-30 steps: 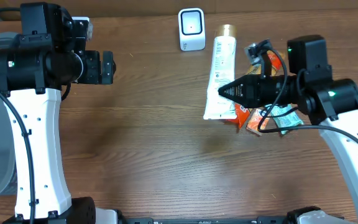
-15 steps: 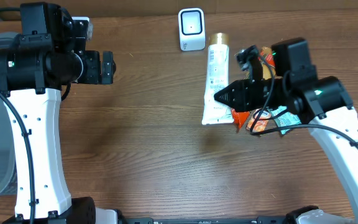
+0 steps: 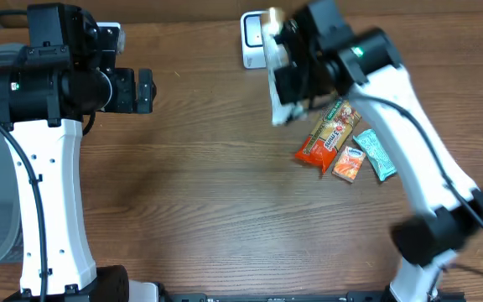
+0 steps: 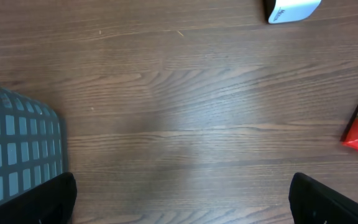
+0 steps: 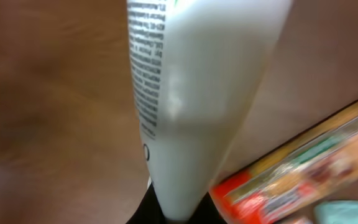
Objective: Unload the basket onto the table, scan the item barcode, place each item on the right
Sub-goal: 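Hold the white tube in front of the white scanner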
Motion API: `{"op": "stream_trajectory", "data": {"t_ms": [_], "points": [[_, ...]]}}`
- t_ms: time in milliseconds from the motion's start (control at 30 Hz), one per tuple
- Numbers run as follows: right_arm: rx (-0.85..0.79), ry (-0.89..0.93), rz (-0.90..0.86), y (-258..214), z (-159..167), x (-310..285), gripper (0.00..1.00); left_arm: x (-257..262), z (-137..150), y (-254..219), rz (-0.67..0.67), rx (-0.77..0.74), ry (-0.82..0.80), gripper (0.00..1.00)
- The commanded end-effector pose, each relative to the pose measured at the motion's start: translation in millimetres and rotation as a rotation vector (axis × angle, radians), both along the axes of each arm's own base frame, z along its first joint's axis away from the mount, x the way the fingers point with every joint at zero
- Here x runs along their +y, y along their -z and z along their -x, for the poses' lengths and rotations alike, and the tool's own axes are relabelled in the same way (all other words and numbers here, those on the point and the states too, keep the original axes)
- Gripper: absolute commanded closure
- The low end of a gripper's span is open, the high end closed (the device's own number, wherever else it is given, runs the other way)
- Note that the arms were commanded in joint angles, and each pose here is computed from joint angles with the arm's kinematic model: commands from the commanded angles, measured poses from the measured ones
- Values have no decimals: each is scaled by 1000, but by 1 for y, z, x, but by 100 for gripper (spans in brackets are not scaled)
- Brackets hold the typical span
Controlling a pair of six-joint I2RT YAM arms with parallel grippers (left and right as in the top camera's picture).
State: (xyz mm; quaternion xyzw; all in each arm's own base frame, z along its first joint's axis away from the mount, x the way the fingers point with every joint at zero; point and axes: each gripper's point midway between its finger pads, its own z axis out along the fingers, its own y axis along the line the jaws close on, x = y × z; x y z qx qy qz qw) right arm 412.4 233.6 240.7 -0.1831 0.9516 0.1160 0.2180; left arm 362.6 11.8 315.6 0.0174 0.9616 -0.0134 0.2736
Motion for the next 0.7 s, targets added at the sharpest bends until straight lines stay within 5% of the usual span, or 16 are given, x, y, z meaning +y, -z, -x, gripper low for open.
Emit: {"op": "stream_trajectory", "data": {"t_ms": [0,233,400,667], "points": [[-192,66,293,11,-53,-21,96,1,-1,-6,-10,-19,7,0],[-449,62,590,34,-133,-31,96,0,-1,-6,-9,-19,9,0],[-531,-76,799,49,-163,-31,96,0,-1,-6,-9,-19,9,0],[-562,-119,855,77,-187,-28,96,0,-1,-6,-9,-19,9,0]]}}
